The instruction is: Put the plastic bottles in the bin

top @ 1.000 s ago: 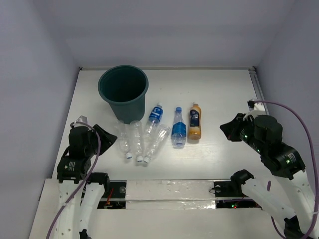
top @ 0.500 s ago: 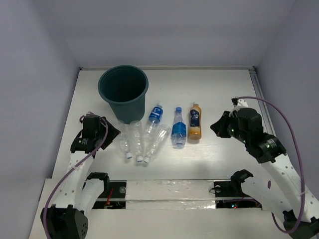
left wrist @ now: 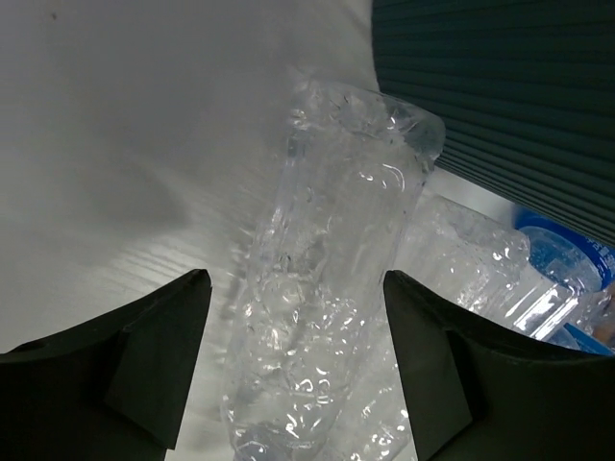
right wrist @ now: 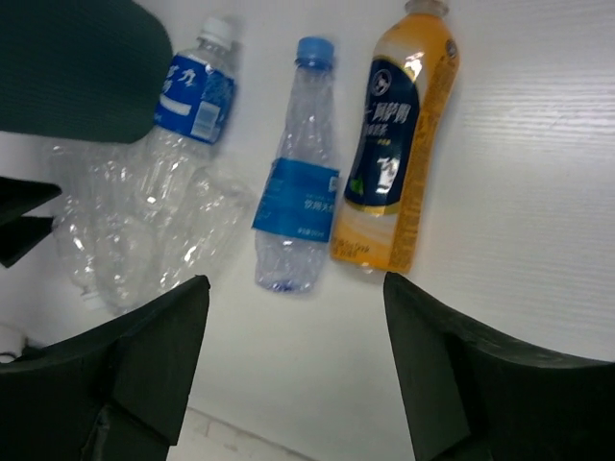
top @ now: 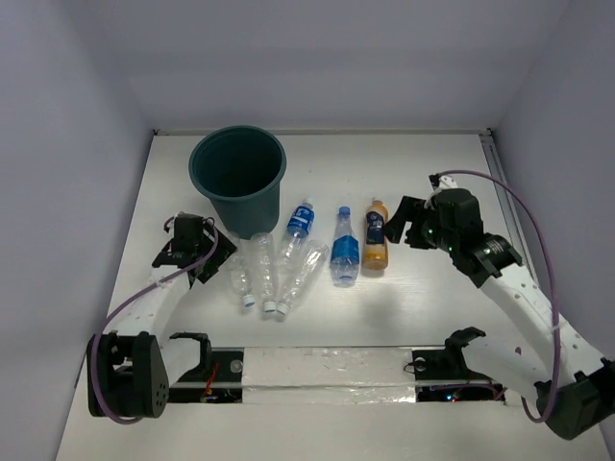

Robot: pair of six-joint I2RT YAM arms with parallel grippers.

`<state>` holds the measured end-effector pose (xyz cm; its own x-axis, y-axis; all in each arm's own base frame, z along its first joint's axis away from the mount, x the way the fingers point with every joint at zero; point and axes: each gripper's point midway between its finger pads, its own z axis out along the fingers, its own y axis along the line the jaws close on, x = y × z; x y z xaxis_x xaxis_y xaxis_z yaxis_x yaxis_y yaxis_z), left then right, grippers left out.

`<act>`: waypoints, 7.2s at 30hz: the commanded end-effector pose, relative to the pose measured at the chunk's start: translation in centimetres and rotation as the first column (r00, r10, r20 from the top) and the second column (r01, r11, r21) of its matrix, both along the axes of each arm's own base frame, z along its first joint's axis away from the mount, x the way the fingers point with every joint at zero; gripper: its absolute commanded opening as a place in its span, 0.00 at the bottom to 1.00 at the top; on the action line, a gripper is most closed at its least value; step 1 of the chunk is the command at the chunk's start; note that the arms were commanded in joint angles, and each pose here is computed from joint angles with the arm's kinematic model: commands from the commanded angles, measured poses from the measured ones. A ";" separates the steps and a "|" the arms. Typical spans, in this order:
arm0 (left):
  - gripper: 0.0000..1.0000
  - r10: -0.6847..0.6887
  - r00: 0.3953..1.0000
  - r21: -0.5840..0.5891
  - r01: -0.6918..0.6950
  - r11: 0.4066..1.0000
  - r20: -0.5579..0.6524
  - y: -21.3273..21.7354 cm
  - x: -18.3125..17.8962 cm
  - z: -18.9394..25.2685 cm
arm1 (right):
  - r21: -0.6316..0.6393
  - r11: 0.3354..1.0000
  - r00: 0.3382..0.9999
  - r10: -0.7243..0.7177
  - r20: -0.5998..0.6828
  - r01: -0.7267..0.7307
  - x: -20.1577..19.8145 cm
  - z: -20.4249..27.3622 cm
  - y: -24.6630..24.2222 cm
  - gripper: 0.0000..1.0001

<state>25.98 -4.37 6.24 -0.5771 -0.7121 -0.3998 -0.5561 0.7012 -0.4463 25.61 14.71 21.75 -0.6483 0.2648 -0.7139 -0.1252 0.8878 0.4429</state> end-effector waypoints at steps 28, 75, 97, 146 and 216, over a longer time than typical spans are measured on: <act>0.24 -0.121 0.987 -0.060 0.128 0.990 0.110 -2.8 -4.3 6.2 | -0.073 0.996 0.894 -0.079 -0.441 0.052 15.3 -16.2 0.9 0.85; 0.63 -0.168 0.722 0.103 0.133 0.986 0.671 -3.7 2.9 28.9 | 0.485 0.867 0.918 -0.097 0.385 -0.112 19.4 25.9 23.0 0.66; 0.86 -0.415 0.897 -0.014 0.422 0.907 0.149 -10.6 0.4 3.3 | 0.275 0.960 0.895 -0.082 0.438 -0.047 14.2 20.4 19.5 0.34; 0.38 -0.125 0.693 0.493 -0.362 0.791 0.710 -1.5 20.7 37.2 | 0.204 0.979 0.970 -0.032 0.242 -0.019 8.4 12.6 8.6 0.35; 0.89 -0.454 0.873 0.349 0.374 0.859 0.181 -17.0 7.5 2.0 | 0.346 0.937 0.984 0.096 -0.153 -0.038 -0.6 -7.7 16.7 0.97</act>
